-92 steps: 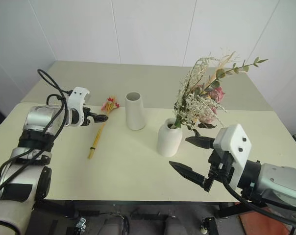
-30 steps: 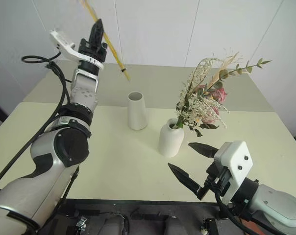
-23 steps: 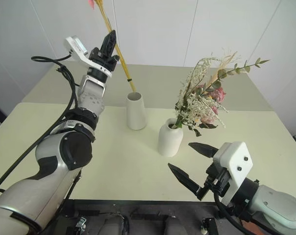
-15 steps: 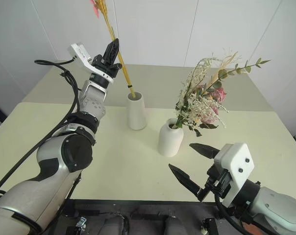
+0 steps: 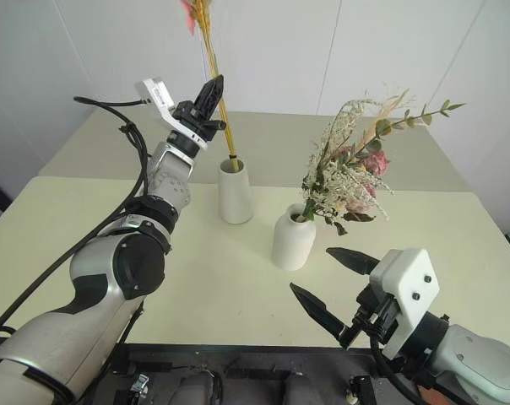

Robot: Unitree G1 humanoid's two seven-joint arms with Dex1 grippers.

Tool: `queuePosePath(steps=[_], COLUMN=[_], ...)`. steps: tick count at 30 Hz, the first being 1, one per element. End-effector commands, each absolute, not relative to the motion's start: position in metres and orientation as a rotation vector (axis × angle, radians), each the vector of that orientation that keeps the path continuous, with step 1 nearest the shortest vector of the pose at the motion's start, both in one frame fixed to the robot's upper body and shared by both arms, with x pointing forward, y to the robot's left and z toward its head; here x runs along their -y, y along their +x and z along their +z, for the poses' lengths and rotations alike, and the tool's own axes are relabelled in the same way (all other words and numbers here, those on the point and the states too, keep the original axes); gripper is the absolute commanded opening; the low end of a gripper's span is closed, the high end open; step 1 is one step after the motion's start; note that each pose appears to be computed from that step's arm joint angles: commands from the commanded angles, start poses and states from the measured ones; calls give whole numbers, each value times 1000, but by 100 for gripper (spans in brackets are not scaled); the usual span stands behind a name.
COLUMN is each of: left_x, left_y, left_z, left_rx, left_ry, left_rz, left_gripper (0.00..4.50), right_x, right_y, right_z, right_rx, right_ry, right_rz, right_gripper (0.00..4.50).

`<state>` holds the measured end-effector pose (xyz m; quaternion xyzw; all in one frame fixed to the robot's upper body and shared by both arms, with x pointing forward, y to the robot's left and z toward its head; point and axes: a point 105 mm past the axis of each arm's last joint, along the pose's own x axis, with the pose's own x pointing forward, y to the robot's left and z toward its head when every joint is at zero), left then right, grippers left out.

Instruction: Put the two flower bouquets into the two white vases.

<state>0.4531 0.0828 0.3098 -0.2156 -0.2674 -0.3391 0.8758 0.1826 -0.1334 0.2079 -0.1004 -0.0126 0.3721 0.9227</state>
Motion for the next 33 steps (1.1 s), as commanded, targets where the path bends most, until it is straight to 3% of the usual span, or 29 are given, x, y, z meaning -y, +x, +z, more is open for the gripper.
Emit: queuePosePath(steps=[1,4,11,15,23,28,33], left_x=[-83,-82,-89,-100,-153,-190,-220], left_y=[451,449,448,447,433,403,360], left_z=[315,313,308,280,283,301,297], left_rx=[584,592,584,465,492,505,350], left_ry=[-310,-262,-247,-100,-35,100,326], left_rz=[-699,-701,-731,-795,-819,-881,-1006], left_gripper=[23,96,324,449,449,449,449], right_x=[131,131,132,133,137,149,179], right_y=[180,180,180,180,179,177,176], right_z=[219,218,217,216,214,215,217], right_rx=[86,81,69,66,49,28,-14], right_ry=[-221,-223,-227,-228,-240,-268,-326], right_rz=[766,762,764,759,750,714,652], right_gripper=[450,450,450,450,450,450,450])
